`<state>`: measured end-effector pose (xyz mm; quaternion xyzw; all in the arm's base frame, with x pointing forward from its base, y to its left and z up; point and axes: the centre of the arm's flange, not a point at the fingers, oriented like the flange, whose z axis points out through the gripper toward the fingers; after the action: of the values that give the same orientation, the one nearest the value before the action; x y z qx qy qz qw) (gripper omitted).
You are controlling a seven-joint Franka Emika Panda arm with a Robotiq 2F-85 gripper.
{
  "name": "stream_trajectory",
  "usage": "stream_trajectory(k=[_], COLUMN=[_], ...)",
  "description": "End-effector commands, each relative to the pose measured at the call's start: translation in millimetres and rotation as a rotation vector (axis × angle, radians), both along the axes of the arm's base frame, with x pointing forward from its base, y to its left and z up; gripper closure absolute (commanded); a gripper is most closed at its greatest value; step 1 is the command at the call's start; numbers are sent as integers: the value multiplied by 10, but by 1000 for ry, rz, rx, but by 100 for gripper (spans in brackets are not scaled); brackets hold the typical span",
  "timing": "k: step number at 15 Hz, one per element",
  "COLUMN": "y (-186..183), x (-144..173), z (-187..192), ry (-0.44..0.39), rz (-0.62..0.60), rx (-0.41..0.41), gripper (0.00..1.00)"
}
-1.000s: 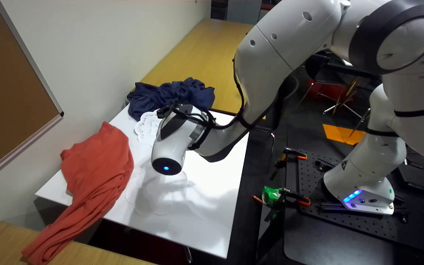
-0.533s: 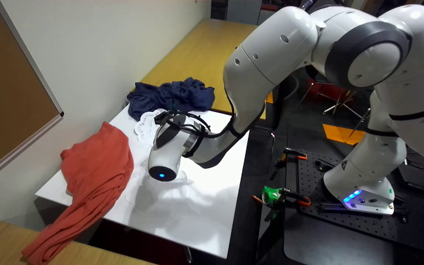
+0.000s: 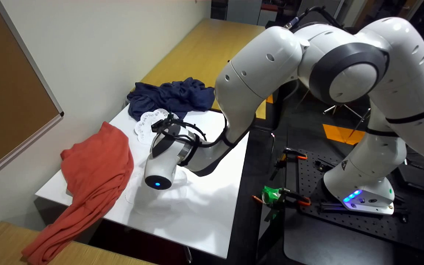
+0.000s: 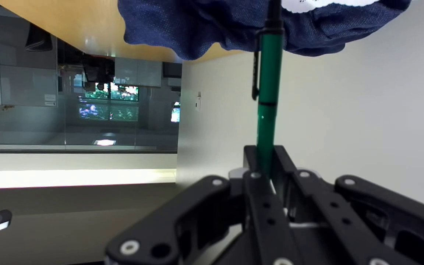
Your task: Get the pen from the table and put it in the white cup
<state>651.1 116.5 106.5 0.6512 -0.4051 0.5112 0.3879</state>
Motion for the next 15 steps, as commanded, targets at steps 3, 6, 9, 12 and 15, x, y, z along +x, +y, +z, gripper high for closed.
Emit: stream_trajectory(k=[3,6,9,12,15], y=[23,25,34,45,61], x=[142,147,145,148,146], z=[-256,-399,-519,-625,-711], ry=[7,21,33,45,56], rz=[-10,-13,-12,-14,-17], rx=[-12,-14,-15,-17,-21], gripper=[97,97,97,97,97])
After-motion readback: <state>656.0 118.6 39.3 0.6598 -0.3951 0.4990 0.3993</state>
